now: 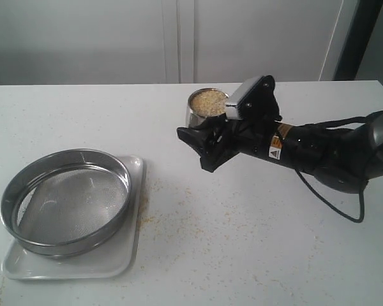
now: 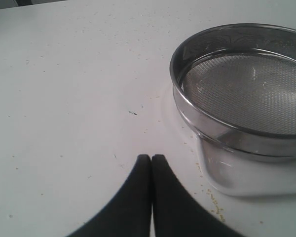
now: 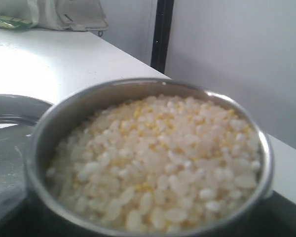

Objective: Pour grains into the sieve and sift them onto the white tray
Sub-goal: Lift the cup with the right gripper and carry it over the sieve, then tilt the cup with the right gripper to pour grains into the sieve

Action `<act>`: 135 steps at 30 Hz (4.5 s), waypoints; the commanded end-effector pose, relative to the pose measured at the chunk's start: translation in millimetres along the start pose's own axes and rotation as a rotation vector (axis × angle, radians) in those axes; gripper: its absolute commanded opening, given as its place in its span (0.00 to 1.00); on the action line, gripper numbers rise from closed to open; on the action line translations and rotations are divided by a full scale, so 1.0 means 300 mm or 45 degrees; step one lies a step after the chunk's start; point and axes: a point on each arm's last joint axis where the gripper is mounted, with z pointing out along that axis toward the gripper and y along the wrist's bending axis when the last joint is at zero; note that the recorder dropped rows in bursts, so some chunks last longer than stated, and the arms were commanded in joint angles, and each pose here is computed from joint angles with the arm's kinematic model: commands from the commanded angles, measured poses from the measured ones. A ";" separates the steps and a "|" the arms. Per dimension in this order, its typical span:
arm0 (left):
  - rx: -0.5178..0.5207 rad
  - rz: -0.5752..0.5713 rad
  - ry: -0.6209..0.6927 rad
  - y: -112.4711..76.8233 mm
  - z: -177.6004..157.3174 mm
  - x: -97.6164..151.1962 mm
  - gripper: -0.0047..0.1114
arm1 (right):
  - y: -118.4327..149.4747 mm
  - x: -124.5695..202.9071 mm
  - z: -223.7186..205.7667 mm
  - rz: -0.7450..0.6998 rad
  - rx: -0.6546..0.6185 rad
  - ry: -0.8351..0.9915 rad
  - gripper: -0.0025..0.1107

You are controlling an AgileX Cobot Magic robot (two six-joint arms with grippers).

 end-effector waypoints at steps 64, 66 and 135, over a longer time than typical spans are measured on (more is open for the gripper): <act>0.001 -0.015 -0.007 -0.001 0.000 0.001 0.04 | 0.402 -0.181 0.412 -0.297 -0.133 0.364 0.02; 0.001 -0.015 -0.007 -0.001 0.000 0.001 0.04 | 0.402 -0.180 0.412 -0.317 -0.133 0.369 0.02; 0.001 -0.015 -0.007 -0.001 0.000 0.001 0.04 | 0.399 -0.197 0.438 -1.130 -0.179 0.504 0.02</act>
